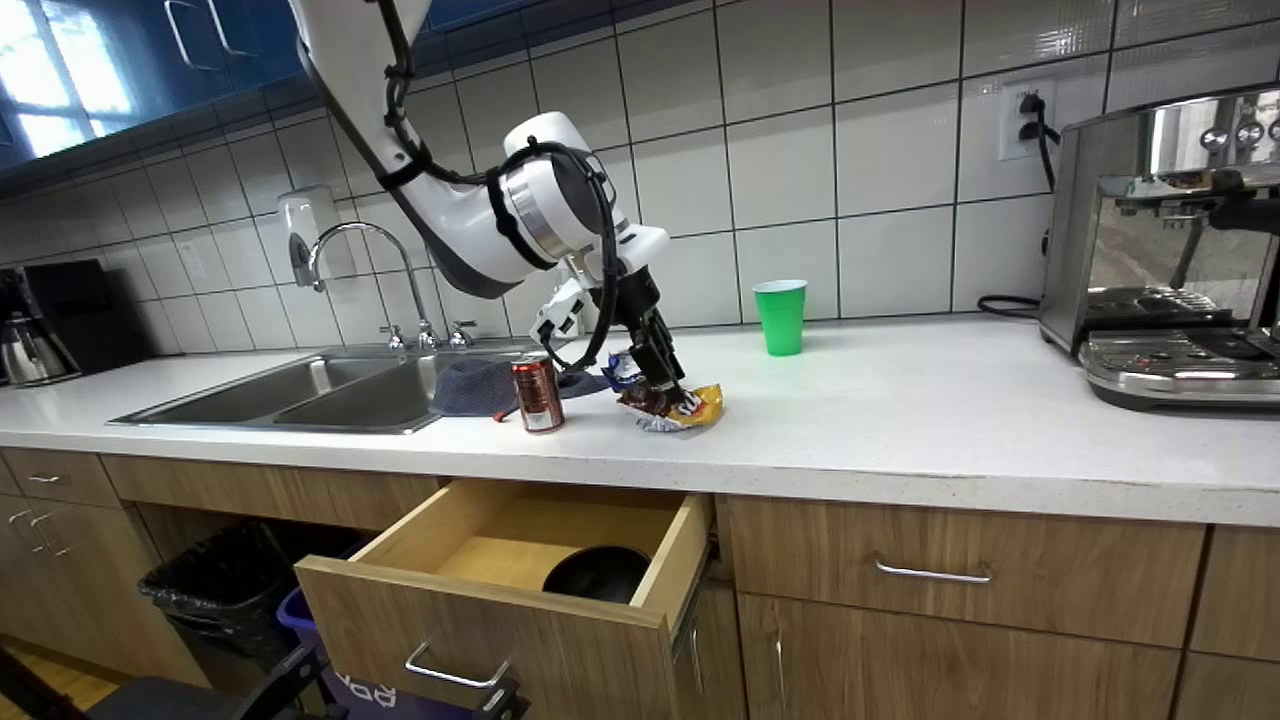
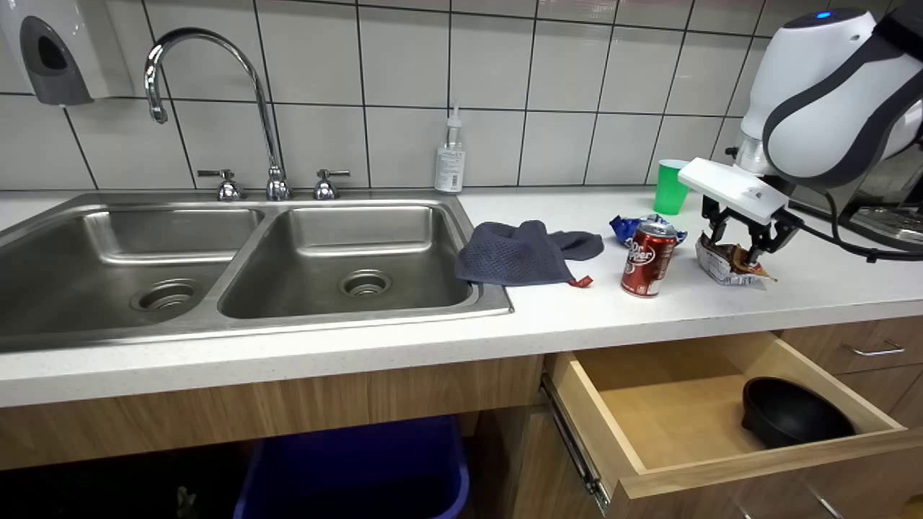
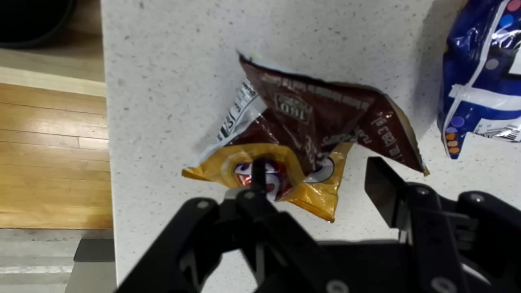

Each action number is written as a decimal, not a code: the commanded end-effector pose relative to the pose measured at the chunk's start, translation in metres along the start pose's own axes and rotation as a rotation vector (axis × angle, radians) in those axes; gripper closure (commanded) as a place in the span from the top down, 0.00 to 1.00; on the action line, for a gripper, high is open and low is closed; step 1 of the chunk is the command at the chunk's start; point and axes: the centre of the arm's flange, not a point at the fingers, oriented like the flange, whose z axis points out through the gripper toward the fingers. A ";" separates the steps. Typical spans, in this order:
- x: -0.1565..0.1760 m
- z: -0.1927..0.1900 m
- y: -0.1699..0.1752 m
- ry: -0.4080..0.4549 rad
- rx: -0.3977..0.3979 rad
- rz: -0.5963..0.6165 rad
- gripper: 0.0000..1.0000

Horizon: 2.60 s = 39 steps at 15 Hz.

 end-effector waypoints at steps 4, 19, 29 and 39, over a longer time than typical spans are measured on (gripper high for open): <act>-0.002 -0.003 -0.003 0.006 0.011 0.016 0.12; -0.016 -0.028 0.007 -0.008 0.037 -0.021 0.00; -0.037 -0.082 0.053 -0.079 0.053 -0.192 0.00; -0.069 -0.109 0.099 -0.157 0.058 -0.459 0.00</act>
